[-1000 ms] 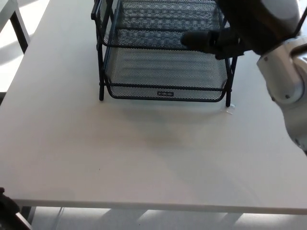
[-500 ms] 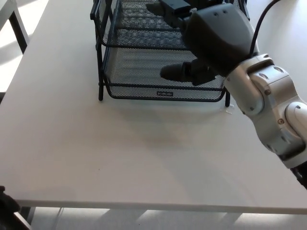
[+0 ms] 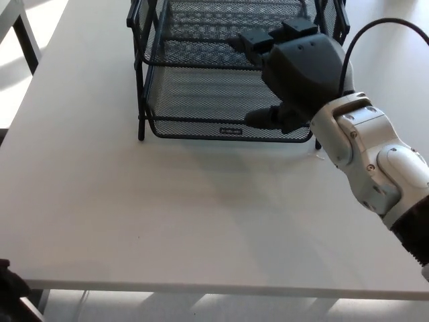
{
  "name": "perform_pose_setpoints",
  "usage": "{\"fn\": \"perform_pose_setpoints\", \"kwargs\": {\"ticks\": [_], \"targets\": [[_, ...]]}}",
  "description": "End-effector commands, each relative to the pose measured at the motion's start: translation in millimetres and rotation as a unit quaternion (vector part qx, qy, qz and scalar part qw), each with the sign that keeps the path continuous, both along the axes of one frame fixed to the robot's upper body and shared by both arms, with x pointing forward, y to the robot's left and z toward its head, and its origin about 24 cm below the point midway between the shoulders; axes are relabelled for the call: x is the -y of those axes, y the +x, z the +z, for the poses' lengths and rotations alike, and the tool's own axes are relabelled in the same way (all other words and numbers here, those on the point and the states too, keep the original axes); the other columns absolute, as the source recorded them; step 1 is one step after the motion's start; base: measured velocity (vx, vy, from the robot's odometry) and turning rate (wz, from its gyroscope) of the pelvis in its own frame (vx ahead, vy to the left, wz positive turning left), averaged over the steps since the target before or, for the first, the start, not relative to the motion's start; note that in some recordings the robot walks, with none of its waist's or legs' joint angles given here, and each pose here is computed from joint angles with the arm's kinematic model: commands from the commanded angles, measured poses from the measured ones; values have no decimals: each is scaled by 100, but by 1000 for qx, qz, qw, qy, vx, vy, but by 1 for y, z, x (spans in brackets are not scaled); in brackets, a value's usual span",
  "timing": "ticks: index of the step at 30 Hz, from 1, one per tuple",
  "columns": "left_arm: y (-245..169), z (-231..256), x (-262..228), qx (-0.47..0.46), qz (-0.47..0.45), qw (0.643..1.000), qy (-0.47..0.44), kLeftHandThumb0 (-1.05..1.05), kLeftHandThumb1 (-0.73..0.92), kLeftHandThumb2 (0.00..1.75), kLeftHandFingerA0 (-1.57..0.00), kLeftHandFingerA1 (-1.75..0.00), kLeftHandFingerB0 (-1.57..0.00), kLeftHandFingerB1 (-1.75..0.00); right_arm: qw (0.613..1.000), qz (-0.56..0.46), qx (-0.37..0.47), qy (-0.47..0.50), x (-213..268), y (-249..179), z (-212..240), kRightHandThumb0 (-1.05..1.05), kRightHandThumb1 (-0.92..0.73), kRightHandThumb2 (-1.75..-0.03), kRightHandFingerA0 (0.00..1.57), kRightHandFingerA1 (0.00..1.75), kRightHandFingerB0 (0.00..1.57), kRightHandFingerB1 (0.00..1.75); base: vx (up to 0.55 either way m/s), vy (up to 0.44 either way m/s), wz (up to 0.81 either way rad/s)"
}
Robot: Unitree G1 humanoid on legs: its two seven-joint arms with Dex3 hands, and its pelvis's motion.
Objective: The robot uses its right hand to grab the drawer kept on the middle of the desk and pull it out towards the robot
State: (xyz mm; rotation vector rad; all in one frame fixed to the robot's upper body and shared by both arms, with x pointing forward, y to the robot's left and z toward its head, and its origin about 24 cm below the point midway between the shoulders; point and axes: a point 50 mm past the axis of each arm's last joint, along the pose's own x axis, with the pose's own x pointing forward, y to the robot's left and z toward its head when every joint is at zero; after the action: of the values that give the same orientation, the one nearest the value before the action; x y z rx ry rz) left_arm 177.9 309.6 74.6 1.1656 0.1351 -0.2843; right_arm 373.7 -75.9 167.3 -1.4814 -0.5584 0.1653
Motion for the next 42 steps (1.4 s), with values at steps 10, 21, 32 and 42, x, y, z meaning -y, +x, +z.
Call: {"fn": "perform_pose_setpoints", "kwargs": {"ticks": [10,21,32,42], "targets": [[-1,0,1,-11,-15,1000,13,-32,55,56,-79,-86,-80,-59,985,-50,161,-29,1,25,15,-63,-57,-57,32,63,27,42,0,0,0],[0,-1,3,-21,-11,1000,12,-32,56,57,-79,-83,-80,-56,968,-31,237,-76,6,32,35,-47,-58,-58,87,119,51,49,0,0,0],[7,5,3,-7,-23,1000,15,-32,56,56,-78,-84,-80,-58,962,18,249,-108,15,30,28,-39,-52,-64,90,152,89,88,0,0,0],[11,8,3,-3,-23,1000,13,-32,55,56,-79,-85,-81,-60,961,23,254,-103,16,30,25,-41,-55,-61,87,148,87,73,0,0,0]]}}
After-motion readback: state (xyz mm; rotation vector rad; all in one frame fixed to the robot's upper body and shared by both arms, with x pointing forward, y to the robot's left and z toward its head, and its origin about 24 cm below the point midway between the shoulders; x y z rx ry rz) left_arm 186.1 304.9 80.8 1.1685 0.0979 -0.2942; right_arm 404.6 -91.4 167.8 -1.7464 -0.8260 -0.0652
